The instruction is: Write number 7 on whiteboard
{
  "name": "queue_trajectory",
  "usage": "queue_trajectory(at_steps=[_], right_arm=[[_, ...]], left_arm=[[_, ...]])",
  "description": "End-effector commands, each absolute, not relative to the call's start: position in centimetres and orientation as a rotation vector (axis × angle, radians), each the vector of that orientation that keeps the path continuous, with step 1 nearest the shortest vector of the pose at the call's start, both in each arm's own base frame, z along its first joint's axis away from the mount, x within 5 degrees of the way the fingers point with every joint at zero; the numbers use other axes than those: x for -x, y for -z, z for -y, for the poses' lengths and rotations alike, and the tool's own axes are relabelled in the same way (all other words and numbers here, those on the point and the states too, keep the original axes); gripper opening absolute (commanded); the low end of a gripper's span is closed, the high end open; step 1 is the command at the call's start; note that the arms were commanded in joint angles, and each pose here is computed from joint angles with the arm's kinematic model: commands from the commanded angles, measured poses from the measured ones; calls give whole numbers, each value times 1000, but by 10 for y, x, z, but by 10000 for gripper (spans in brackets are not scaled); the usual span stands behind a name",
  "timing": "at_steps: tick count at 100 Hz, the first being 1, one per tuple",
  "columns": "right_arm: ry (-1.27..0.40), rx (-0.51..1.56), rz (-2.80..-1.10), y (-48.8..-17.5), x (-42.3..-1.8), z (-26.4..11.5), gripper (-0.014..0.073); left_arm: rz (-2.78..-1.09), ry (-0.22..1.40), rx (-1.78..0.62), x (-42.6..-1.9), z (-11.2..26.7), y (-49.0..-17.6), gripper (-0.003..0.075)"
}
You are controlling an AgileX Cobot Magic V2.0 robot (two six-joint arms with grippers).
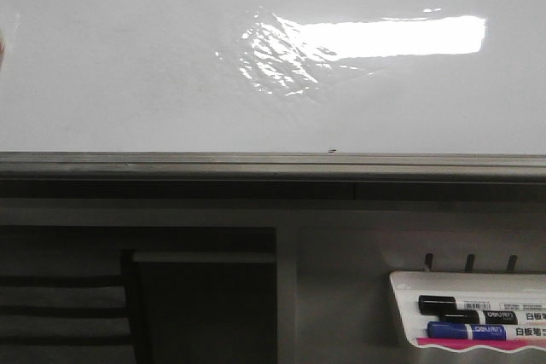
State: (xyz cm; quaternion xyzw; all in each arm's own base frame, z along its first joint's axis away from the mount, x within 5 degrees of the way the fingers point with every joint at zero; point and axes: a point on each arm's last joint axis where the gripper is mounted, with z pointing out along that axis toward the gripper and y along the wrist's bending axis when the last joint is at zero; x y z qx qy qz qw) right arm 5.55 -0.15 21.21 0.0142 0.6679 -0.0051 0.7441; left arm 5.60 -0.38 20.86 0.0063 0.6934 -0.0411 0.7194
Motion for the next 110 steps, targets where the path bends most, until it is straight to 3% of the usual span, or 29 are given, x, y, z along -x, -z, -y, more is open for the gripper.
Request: queue_trajectory(at_steps=[1,90,110], right_arm=[[19,-30,-1397,-210,-54,2,-71],[19,-29,-1392,-210,-54,2,-71],[19,-33,-1400,-233,-50,2,-71]], left_arm=[[-1459,99,-3,-55,3,-205,-20],[-1427,100,-1,-54,3,-209,-20],[-1337,128,25,-50,3,-231,-20]])
